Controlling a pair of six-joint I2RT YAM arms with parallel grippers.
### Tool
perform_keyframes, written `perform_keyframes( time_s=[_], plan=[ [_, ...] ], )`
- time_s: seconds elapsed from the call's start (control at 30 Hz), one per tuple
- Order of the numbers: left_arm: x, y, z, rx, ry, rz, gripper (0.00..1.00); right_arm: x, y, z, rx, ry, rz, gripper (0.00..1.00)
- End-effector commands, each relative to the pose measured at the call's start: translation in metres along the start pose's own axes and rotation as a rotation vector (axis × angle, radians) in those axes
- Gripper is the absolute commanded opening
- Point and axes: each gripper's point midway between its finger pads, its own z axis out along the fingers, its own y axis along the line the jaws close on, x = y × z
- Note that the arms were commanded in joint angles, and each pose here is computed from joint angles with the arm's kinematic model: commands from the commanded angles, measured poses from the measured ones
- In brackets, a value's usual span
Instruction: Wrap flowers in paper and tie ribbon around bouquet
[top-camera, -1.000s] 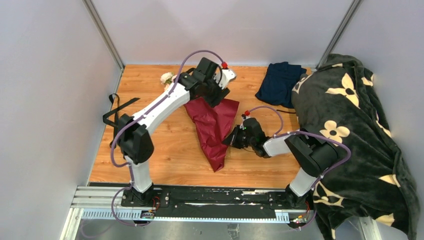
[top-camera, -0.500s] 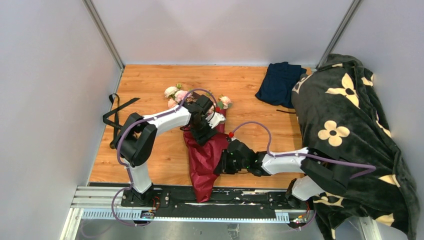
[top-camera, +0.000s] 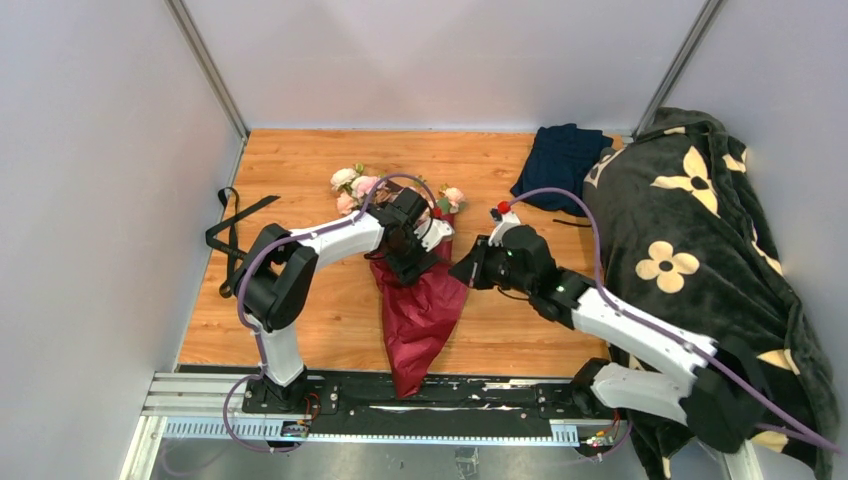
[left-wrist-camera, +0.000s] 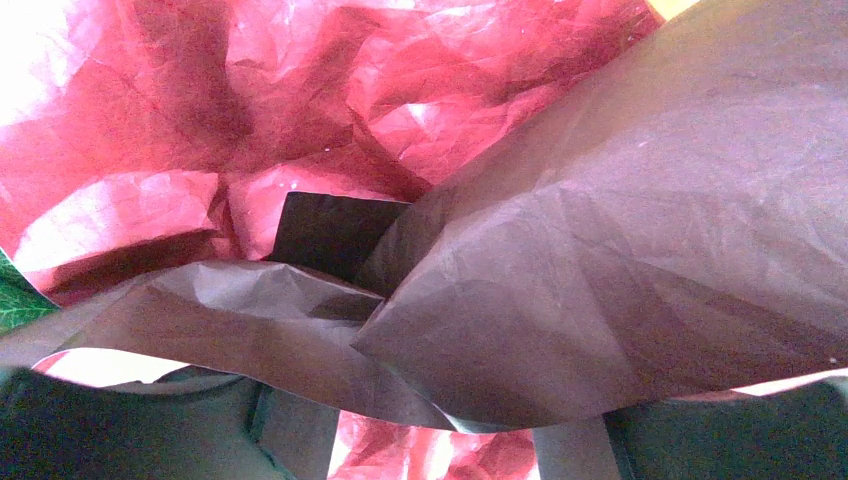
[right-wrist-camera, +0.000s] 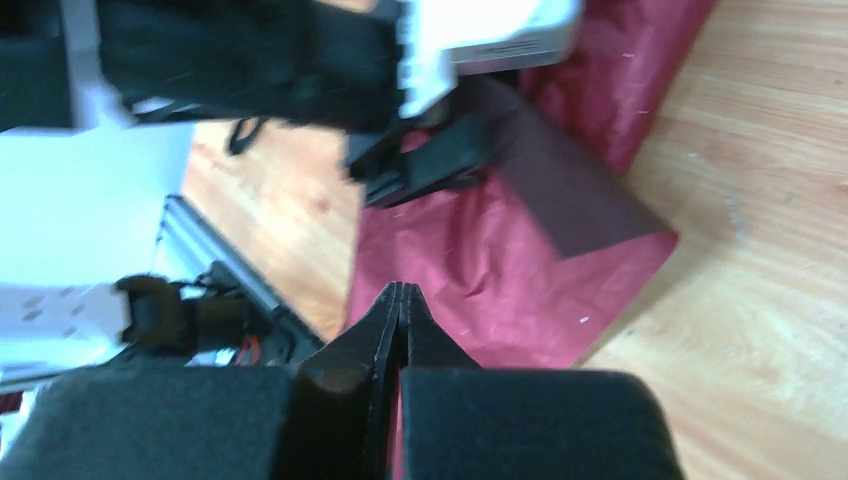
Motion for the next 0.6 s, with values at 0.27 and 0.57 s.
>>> perform_keyframes(
  time_s=[0.27,0.57],
  plan=[
    [-0.018,0.008,0.011,-0.024,-0.033,0.001,0.68,0.011,-0.077,0.102,0.044,0.138,0.042,0.0],
    [-0.038,-0.002,-0.02,0.004,-0.106,0.078,0.69,-0.001,-0.159,0.134,0.196,0.057,0.135,0.0]
  ],
)
